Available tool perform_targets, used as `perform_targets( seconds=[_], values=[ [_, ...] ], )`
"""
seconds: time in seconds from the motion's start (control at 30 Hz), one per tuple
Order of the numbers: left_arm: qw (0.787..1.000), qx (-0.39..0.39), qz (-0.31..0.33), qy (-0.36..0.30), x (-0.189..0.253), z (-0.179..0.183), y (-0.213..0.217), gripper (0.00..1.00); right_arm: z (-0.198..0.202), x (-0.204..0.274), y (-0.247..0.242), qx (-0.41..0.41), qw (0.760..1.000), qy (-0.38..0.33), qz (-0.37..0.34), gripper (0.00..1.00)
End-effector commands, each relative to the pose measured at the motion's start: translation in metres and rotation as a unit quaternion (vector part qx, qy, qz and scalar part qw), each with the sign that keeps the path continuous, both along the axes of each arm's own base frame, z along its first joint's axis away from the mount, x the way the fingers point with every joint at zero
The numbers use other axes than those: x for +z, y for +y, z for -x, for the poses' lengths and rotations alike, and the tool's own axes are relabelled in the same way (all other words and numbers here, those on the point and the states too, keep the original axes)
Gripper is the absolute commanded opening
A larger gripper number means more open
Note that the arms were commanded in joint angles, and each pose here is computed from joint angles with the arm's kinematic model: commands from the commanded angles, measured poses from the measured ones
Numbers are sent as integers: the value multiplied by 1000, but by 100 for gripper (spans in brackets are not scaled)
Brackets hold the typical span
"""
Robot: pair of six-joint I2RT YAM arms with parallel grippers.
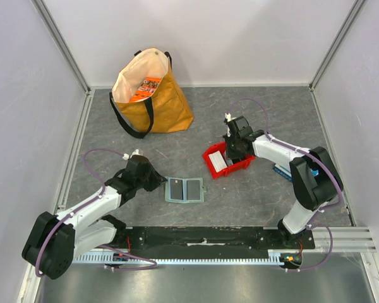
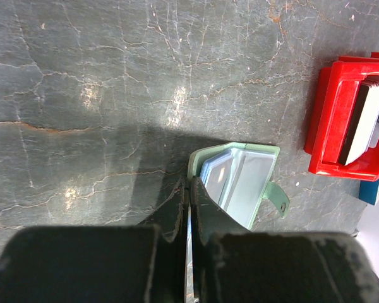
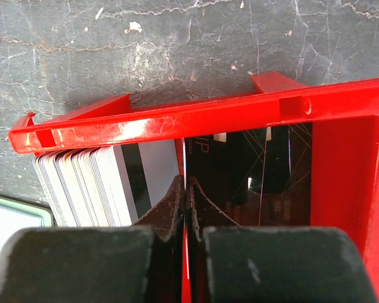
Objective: Put the credit cards into the card holder
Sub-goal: Pick up the credit card from the storage box.
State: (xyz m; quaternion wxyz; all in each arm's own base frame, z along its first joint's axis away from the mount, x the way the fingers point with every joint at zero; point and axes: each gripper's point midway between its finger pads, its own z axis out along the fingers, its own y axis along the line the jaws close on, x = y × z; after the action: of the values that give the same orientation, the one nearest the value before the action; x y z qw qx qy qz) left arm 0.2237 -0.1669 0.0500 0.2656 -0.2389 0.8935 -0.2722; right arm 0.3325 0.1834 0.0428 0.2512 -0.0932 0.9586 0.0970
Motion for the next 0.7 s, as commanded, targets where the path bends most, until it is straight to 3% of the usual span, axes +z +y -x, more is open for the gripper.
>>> perform_targets(
  seconds=[0.0, 0.4, 0.67],
  values=[
    [1000, -1, 12, -18, 9, -6, -3, 2, -3, 14, 10, 10, 1000, -7, -17, 0],
    [999, -17, 24, -31, 9, 1, -5, 2, -9, 116, 2, -23, 990, -124, -63, 0],
    [999, -19, 23, -22, 3, 9, -3, 2, 27, 145, 60, 9, 965, -118, -236, 0]
  ],
)
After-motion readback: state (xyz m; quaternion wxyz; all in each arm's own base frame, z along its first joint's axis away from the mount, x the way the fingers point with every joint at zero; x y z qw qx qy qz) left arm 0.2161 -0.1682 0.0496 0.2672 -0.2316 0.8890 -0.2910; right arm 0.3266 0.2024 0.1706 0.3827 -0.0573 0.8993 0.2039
